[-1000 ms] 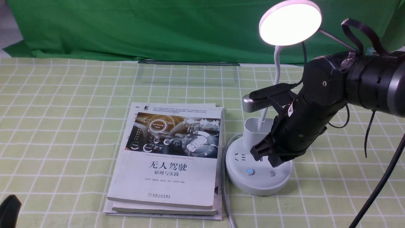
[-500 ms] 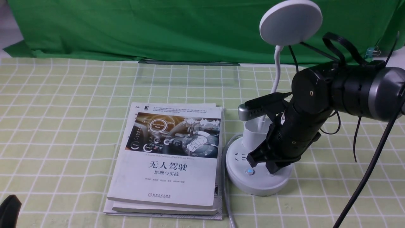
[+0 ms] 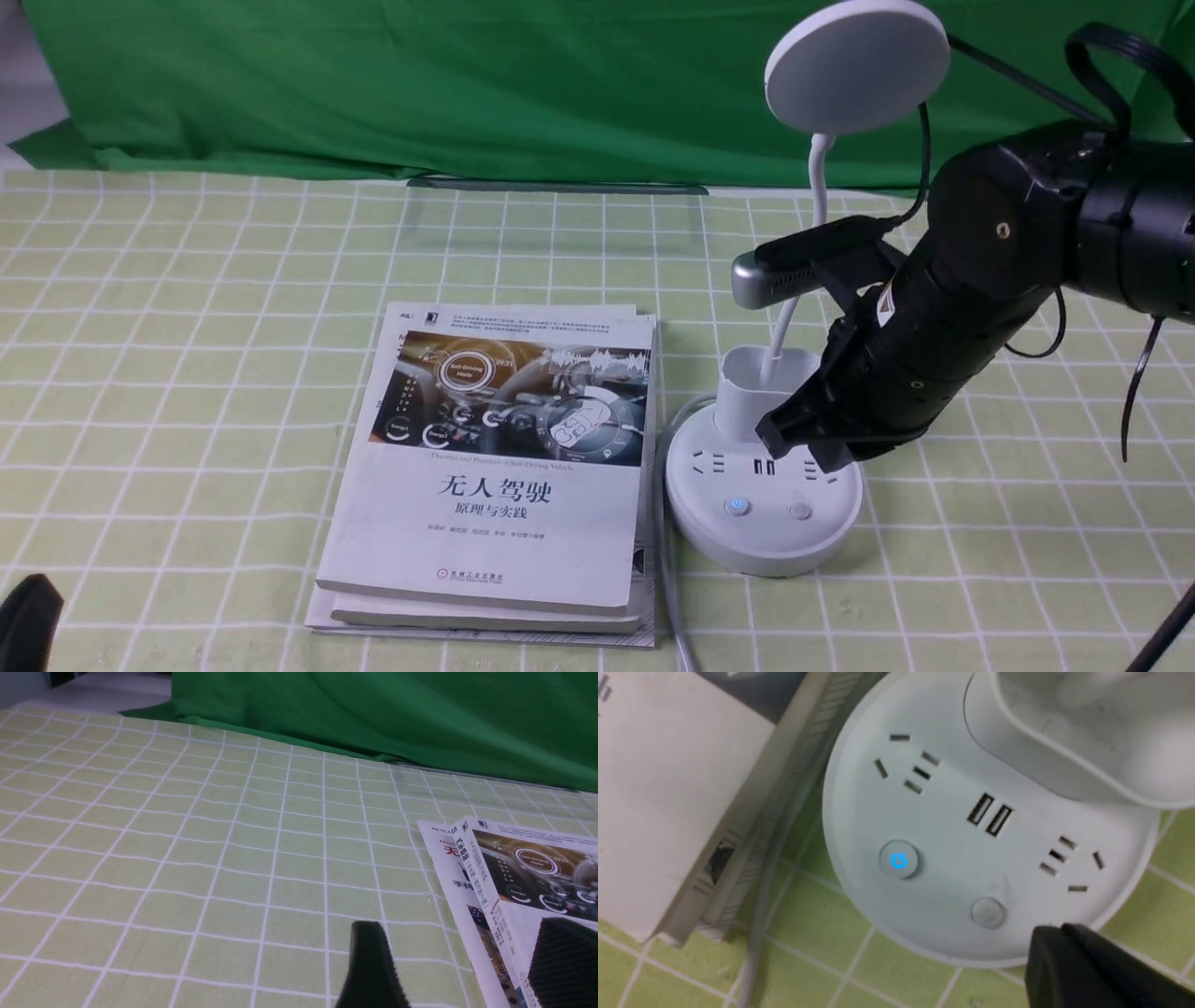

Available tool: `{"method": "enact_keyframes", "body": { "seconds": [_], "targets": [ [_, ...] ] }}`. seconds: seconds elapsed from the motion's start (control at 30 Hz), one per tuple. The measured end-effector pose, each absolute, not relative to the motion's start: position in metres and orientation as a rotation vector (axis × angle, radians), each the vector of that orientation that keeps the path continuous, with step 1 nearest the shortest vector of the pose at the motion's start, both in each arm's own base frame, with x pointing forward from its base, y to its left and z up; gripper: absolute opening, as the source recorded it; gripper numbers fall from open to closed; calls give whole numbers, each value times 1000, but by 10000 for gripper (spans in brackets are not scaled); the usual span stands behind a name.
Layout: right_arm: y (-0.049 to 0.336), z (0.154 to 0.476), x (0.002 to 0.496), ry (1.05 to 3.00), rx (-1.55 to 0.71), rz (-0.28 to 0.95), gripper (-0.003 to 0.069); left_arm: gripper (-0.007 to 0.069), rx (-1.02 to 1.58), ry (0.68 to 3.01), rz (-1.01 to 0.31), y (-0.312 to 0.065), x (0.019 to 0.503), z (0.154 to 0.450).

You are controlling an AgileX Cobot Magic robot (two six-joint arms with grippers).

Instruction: Turn off the desk lamp on the green coffee tablecloth by hand.

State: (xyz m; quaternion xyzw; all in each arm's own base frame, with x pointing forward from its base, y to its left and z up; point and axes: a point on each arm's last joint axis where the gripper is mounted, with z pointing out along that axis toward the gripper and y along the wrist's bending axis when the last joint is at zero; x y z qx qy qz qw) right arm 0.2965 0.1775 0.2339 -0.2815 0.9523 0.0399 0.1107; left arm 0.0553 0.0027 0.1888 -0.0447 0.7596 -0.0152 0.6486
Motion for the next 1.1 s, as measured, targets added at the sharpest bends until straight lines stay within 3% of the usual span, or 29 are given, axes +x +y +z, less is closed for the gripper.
{"method": "enact_keyframes", "body": {
  "seconds": [0.53,0.83,1.1],
  "targets": [
    [106,280,173,2689,-754,171,50,410,-102,1727,-35,3,55,189],
    [95,308,155,2502,-693,231,59,410,-102,1727,-35,3,55,189],
    [67,309,131,2397,-579,216,41,410,-102,1727,-35,3,55,189]
  ]
}}
